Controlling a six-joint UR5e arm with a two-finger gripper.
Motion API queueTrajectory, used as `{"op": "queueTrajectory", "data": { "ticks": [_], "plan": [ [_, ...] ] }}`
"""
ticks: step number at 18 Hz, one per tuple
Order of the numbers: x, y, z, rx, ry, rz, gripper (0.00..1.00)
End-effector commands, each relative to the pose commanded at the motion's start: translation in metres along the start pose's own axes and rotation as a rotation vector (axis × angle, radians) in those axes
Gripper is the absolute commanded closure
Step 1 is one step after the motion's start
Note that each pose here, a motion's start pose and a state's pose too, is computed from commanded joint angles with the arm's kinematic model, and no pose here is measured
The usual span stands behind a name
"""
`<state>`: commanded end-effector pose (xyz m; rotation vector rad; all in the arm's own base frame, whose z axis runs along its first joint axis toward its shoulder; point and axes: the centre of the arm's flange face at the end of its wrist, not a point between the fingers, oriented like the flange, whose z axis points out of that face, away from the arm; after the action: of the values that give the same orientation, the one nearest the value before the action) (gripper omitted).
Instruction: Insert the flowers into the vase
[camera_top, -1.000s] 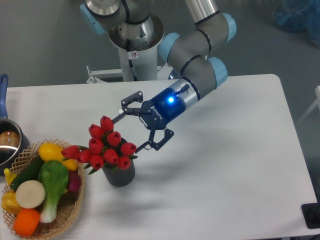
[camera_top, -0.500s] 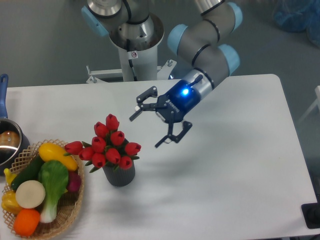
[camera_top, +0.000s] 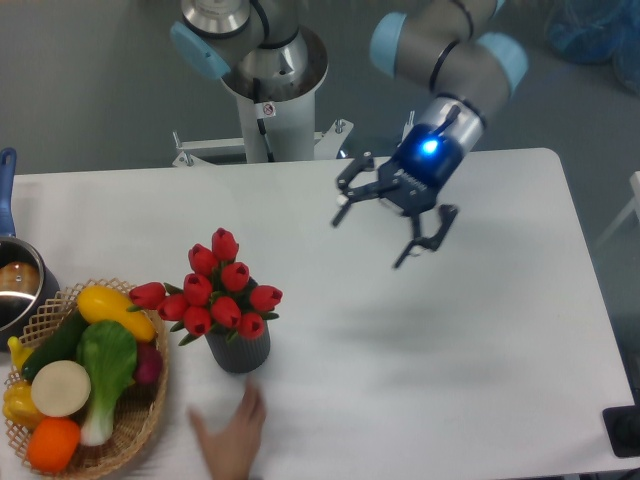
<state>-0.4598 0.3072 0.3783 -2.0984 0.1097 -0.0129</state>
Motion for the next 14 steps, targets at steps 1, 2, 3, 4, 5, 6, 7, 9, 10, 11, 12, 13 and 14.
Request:
{"op": "queueTrajectory", "data": {
  "ticks": [1,2,3,4,5,6,7,9,10,11,12,13,14],
  "plan": [
    [-0.005,-0.001,-0.004,-0.053,-0.021,0.018,0.00],
    [-0.010,-0.002,-0.008,-0.102,-0.039,0.030,0.00],
    [-0.014,-0.004,-0.011,-0.147,-0.056,0.043,0.00],
    [-0.019,-0.006,-0.015,-0.192,-0.075,0.057,0.00],
    [-0.024,-0.007,-0.019,-0.240,-0.093,0.076,0.00],
    [-0.029,-0.006,-0.024,-0.302,-0.109,0.117,0.00],
    [-0.033,-0.004,-0.029,-0.371,-0.123,0.162,0.00],
    [-0.038,0.003,-0.034,-0.474,-0.143,0.175,0.00],
    [-0.041,0.005,-0.036,-0.498,-0.148,0.179,0.00],
    [-0.043,0.004,-0.038,-0.507,-0.154,0.184,0.00],
    [-0.046,0.001,-0.040,-0.509,-0.160,0.187,0.00],
    [-0.052,0.001,-0.041,-0.513,-0.162,0.186,0.00],
    [-0.057,0.002,-0.043,-0.539,-0.169,0.188,0.00]
  ]
}}
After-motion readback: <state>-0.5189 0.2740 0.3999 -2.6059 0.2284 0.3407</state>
